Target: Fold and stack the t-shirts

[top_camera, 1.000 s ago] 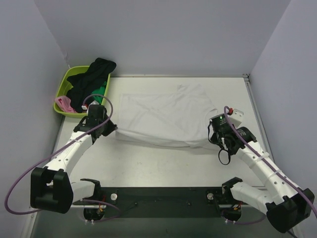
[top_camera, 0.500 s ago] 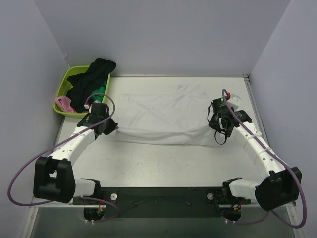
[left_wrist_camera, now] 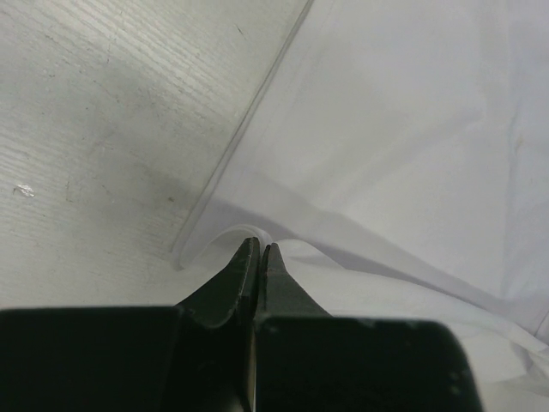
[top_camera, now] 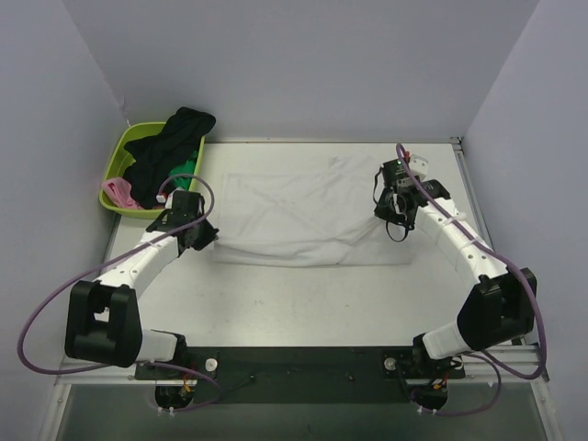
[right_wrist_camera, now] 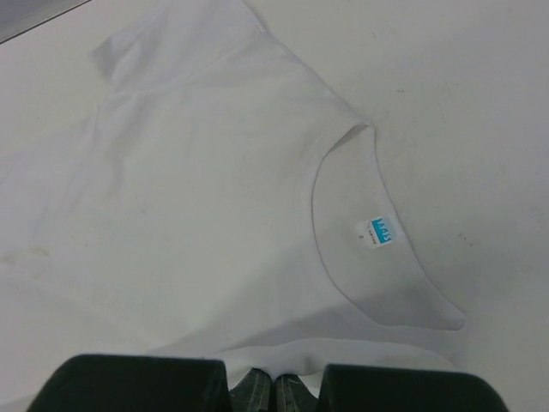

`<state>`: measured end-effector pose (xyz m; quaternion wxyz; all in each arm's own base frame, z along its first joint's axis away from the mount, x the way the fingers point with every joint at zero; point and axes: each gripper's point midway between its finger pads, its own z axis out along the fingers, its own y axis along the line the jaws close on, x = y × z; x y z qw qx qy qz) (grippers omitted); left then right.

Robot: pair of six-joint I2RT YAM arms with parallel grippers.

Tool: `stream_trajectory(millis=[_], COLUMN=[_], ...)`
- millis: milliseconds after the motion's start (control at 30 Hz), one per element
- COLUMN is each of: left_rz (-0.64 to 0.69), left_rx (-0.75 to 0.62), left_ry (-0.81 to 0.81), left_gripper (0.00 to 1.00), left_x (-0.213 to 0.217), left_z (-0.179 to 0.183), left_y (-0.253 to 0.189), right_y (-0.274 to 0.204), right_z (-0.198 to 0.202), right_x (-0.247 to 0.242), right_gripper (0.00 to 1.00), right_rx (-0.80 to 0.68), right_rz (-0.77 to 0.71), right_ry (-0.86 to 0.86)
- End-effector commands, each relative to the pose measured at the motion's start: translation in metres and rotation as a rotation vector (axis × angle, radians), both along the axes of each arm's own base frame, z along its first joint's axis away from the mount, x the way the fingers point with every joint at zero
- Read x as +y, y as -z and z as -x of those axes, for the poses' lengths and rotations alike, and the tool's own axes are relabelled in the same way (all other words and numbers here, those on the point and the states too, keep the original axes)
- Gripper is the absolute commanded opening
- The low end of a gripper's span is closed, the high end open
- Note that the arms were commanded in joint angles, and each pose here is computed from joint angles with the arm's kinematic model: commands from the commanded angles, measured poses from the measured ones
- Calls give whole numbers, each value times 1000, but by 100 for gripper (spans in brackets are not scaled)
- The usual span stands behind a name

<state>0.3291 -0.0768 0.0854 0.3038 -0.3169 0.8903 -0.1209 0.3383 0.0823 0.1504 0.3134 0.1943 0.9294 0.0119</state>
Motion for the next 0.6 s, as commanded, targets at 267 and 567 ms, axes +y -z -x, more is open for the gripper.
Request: stream_trajectory(millis=[267, 567], left_rz=[-10, -6], left_rx=[-45, -51], left_ry=[-68, -83], left_gripper=[0, 0], left_x=[6, 9], left_z=[-34, -42], left_y=[-2, -5], right_y=[3, 1], right_z=[-36, -56], right_x=[4, 9], right_gripper=[0, 0], right_rx=[4, -2], right_rz=[15, 1], right_ry=[-15, -19])
